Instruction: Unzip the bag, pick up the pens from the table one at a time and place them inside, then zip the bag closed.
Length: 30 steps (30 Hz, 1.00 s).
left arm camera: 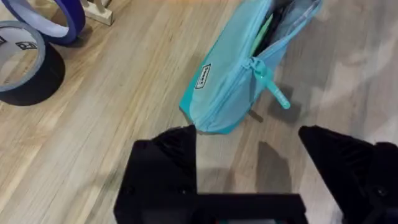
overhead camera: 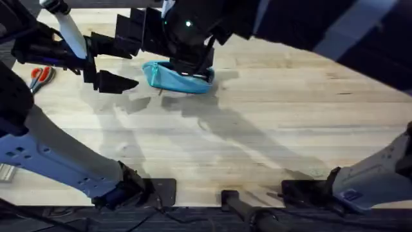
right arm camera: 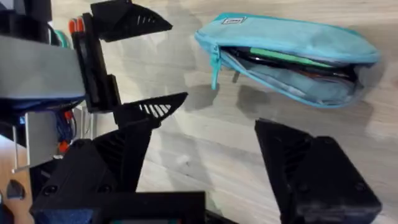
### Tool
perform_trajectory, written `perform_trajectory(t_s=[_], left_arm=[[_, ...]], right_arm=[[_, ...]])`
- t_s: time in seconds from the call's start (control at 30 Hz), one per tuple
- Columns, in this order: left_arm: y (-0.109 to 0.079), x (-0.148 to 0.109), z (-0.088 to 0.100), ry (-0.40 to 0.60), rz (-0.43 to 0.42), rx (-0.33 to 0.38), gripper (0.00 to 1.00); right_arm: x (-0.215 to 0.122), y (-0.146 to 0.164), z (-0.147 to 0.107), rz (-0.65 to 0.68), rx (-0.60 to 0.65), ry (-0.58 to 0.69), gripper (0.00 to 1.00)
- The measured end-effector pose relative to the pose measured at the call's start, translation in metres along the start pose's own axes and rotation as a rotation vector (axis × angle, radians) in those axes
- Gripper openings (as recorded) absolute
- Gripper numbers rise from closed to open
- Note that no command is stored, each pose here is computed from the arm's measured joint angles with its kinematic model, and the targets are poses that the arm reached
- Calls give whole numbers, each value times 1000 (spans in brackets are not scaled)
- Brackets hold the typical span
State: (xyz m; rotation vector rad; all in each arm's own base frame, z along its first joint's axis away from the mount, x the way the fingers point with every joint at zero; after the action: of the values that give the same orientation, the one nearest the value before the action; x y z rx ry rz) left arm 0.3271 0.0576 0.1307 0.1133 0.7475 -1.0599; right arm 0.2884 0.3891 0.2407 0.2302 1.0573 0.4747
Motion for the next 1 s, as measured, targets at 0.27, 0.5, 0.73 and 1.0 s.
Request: perform_trajectory(t_s=[0.27,0.5,0.73,1.0], left_arm=[[0,0,0,0,0,0,995],[0,0,0,0,0,1,995],[0,0,0,0,0,0,995],[0,0,0,0,0,0,995]], right_arm=[[19,1,0,-3,50,2,998],[38,0,-3,-13,78,13,998],[48,-1,-4,-19,106,18,997],[66,2,-2,-6,126,6,997]])
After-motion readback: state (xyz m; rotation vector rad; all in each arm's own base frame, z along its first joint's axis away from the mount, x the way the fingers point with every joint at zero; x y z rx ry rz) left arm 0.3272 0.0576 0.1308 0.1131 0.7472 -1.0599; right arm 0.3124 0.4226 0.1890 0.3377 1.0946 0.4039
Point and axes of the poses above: each hand's point on the last joint's axis, 136 mm out from that joint toward the fingers, its own x axis out along the fingers, its own y axis along the line the jaws close on, z = x × y, the point moved 1 cm from there along -x, back along the fingers, and after that the axes turned 14 degrees about -x, right-handed, at the moved point
